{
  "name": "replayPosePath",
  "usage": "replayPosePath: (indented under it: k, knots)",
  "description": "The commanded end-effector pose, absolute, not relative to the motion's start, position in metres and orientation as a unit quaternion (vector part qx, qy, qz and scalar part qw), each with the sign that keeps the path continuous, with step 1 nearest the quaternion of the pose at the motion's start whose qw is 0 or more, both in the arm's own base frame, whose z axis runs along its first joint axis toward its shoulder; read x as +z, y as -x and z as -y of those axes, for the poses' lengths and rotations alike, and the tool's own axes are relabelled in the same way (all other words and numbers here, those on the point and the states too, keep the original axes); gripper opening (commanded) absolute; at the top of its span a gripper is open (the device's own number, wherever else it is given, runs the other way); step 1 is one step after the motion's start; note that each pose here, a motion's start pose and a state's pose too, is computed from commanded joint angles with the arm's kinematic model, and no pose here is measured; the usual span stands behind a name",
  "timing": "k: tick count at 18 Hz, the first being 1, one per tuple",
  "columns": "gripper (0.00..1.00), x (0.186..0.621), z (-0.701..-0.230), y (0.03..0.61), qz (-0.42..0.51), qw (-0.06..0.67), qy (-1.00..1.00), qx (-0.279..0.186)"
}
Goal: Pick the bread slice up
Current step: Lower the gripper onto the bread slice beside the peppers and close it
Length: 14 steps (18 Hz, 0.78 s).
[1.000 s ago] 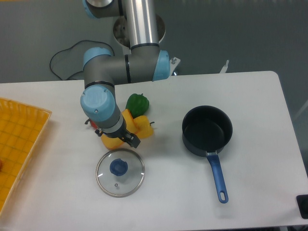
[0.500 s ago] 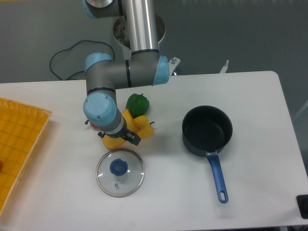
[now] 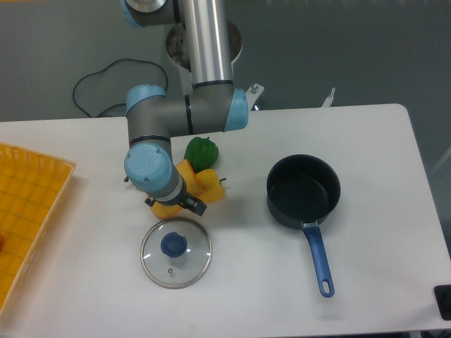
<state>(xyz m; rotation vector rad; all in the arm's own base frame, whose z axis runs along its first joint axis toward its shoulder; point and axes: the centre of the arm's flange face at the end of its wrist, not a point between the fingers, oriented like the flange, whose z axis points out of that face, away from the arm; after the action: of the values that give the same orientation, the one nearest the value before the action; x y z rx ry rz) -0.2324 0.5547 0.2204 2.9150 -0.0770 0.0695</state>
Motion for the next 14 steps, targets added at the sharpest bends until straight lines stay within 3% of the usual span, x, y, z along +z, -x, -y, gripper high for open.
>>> replayPosePath:
  k: [14]
  knots:
    - [1.0,0.206,-0.558,0.22,0.036,0.124,-0.991,0.031]
